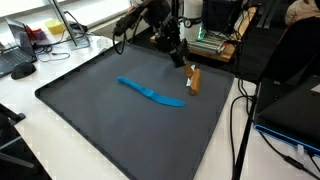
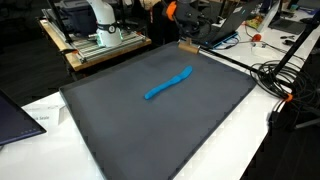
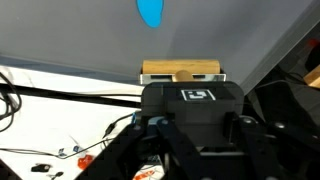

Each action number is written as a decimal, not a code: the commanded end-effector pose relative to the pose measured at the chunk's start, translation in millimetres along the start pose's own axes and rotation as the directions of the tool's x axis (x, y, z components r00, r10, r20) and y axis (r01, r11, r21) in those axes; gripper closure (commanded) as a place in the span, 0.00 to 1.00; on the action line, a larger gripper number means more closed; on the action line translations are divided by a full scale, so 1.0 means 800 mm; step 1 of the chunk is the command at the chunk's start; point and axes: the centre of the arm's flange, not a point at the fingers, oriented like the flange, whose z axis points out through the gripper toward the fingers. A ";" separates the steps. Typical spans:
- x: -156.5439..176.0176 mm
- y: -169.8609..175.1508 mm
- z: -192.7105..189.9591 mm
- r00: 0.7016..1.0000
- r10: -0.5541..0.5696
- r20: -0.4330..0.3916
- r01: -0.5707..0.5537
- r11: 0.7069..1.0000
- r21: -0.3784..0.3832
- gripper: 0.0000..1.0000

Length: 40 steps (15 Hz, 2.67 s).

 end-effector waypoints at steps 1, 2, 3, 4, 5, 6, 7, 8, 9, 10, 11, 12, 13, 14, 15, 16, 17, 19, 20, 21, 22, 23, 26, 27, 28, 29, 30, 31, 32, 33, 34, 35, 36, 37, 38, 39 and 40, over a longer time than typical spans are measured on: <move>-0.004 -0.013 -0.036 0.989 0.138 -0.052 -0.142 0.987 -0.081 0.78; -0.006 -0.012 -0.040 0.982 0.181 -0.050 -0.185 0.977 -0.102 0.78; -0.009 -0.011 -0.044 0.971 0.235 -0.046 -0.239 0.963 -0.125 0.78; -0.012 -0.010 -0.048 0.958 0.284 -0.040 -0.286 0.947 -0.147 0.78; -0.015 -0.009 -0.051 0.943 0.331 -0.035 -0.332 0.928 -0.168 0.78; -0.016 -0.008 -0.054 0.928 0.372 -0.026 -0.369 0.907 -0.201 0.78; -0.015 -0.008 -0.056 0.915 0.402 -0.013 -0.393 0.886 -0.246 0.78; -0.012 -0.009 -0.057 0.907 0.422 0.008 -0.401 0.867 -0.297 0.78; -0.007 -0.009 -0.056 0.900 0.432 0.051 -0.391 0.855 -0.339 0.78; -0.027 0.009 -0.052 0.921 0.389 0.001 -0.374 0.887 -0.271 0.78; -0.025 0.009 -0.050 0.920 0.392 0.008 -0.374 0.883 -0.283 0.53; -0.024 0.009 -0.047 0.920 0.391 0.009 -0.374 0.885 -0.277 0.53; -0.026 0.009 -0.044 0.919 0.393 0.009 -0.376 0.885 -0.273 0.53; -0.028 0.009 -0.042 0.919 0.395 0.009 -0.378 0.885 -0.270 0.53; -0.030 0.009 -0.042 0.918 0.397 0.009 -0.380 0.885 -0.270 0.53; -0.030 0.009 -0.042 0.918 0.397 0.009 -0.380 0.885 -0.270 0.53; -0.030 0.009 -0.042 0.918 0.398 0.009 -0.381 0.885 -0.270 0.53; -0.018 0.015 -0.045 0.902 0.428 0.054 -0.394 0.869 -0.300 0.78; -0.013 0.017 -0.046 0.884 0.462 0.076 -0.421 0.856 -0.301 0.78; -0.008 0.019 -0.047 0.867 0.488 0.099 -0.441 0.844 -0.304 0.78; -0.002 0.021 -0.048 0.836 0.535 0.120 -0.477 0.818 -0.322 0.78; 0.005 0.022 -0.049 0.813 0.568 0.126 -0.505 0.796 -0.333 0.78; 0.025 0.025 -0.052 0.747 0.650 0.139 -0.578 0.739 -0.348 0.78; 0.032 0.027 -0.052 0.724 0.675 0.141 -0.601 0.718 -0.350 0.78; 0.039 0.029 -0.052 0.700 0.701 0.138 -0.627 0.695 -0.352 0.78; 0.044 0.031 -0.053 0.680 0.721 0.133 -0.646 0.675 -0.356 0.78; 0.050 0.033 -0.053 0.657 0.743 0.129 -0.662 0.651 -0.371 0.78; 0.055 0.036 -0.053 0.635 0.762 0.127 -0.674 0.627 -0.390 0.78; 0.061 0.038 -0.054 0.615 0.779 0.122 -0.686 0.606 -0.402 0.78; 0.065 0.041 -0.054 0.592 0.797 0.117 -0.696 0.579 -0.425 0.78; 0.070 0.044 -0.053 0.567 0.816 0.114 -0.704 0.552 -0.447 0.78; 0.074 0.045 -0.053 0.545 0.831 0.114 -0.709 0.530 -0.465 0.78; 0.078 0.047 -0.052 0.524 0.844 0.117 -0.714 0.509 -0.481 0.78; 0.083 0.049 -0.050 0.504 0.855 0.119 -0.718 0.492 -0.493 0.78; 0.087 0.051 -0.048 0.483 0.867 0.121 -0.722 0.472 -0.506 0.78; 0.092 0.053 -0.045 0.463 0.878 0.122 -0.726 0.455 -0.516 0.78; 0.095 0.055 -0.043 0.446 0.887 0.121 -0.734 0.439 -0.518 0.78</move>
